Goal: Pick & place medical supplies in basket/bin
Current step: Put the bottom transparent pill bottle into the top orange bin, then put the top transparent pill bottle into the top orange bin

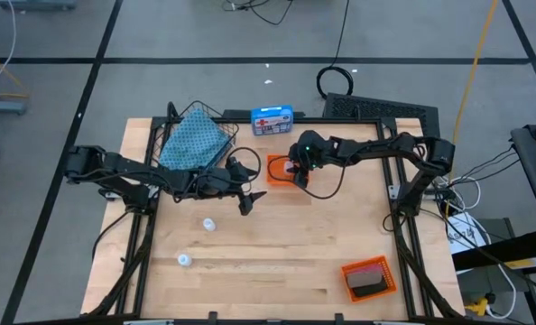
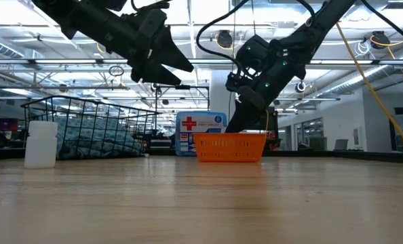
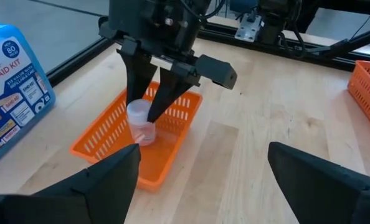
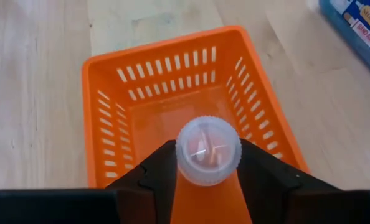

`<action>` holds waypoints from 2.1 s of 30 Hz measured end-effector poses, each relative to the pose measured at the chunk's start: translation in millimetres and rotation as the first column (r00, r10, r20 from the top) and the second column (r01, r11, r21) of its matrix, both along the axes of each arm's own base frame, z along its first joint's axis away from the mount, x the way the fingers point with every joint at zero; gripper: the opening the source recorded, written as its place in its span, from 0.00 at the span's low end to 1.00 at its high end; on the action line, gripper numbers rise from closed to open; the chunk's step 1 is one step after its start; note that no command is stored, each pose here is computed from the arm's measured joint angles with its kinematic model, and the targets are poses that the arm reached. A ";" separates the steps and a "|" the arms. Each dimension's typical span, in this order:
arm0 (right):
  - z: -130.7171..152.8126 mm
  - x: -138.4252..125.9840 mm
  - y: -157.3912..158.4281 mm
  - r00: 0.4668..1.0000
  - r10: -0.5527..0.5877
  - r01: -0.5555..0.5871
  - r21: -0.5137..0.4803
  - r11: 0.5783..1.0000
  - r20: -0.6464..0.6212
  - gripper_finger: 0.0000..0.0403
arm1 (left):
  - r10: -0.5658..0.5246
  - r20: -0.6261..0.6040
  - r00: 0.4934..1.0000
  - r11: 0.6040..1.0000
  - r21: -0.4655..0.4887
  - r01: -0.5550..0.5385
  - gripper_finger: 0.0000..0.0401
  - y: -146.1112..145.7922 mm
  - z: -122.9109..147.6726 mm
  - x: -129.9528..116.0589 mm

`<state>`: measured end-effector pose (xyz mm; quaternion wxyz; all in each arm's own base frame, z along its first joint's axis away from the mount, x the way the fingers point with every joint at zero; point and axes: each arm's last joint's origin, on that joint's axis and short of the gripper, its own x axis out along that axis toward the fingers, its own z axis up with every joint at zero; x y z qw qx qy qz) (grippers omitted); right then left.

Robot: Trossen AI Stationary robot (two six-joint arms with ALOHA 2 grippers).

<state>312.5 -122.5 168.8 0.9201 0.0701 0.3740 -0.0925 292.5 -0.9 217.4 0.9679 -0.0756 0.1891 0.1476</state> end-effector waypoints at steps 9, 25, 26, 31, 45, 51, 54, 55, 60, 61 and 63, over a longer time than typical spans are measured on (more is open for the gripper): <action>-7.2 -4.7 2.0 1.000 -0.004 0.004 0.013 1.000 -0.024 0.35 | 0.000 -0.001 1.000 1.000 0.000 0.000 0.92 0.0 -0.1 0.0; -6.4 -4.5 2.4 1.000 -0.006 0.006 0.007 1.000 -0.008 0.48 | 0.008 -0.003 1.000 1.000 -0.020 -0.008 0.93 0.0 -0.8 -0.3; -5.3 -5.0 2.6 1.000 -0.006 0.006 0.006 1.000 -0.006 0.49 | 0.007 -0.004 1.000 1.000 -0.018 -0.007 0.93 0.0 -0.8 -0.4; 1.8 -8.3 4.1 1.000 -0.005 0.005 0.003 1.000 0.000 0.54 | 0.005 -0.019 1.000 1.000 -0.015 -0.006 0.93 0.0 -1.2 -1.7; 80.9 -39.7 19.5 0.979 0.034 -0.014 -0.101 0.995 0.200 0.56 | 0.110 -0.061 0.992 0.991 -0.074 -0.114 0.91 -22.8 9.2 -70.9; 104.8 -54.7 27.8 0.963 0.051 -0.017 -0.130 0.991 0.264 0.55 | 0.173 -0.068 0.983 0.963 -0.200 -0.183 0.90 -38.6 -16.5 -115.8; 108.5 -57.6 29.5 0.961 0.052 -0.016 -0.132 0.991 0.272 0.55 | 0.157 -0.106 0.982 0.948 -0.263 -0.180 0.88 -44.0 -17.6 -133.4; 108.9 -57.5 30.0 0.960 0.054 -0.017 -0.133 0.991 0.275 0.55 | 0.134 -0.116 0.984 0.946 -0.280 -0.162 0.87 -46.4 -17.0 -137.7; 107.2 -58.4 30.4 0.965 0.050 -0.019 -0.122 0.992 0.258 0.55 | -0.001 -0.246 0.969 0.932 -0.352 -0.088 0.84 -55.3 -22.2 -157.4; 107.1 -58.5 30.4 0.965 0.050 -0.019 -0.121 0.992 0.256 0.55 | -0.010 -0.299 0.954 0.927 -0.359 -0.103 0.84 -55.7 -25.9 -161.8; 106.3 -58.5 30.5 0.965 0.050 -0.019 -0.122 0.992 0.258 0.55 | 0.001 -0.391 0.920 0.917 -0.367 -0.157 0.83 -55.7 -32.6 -170.0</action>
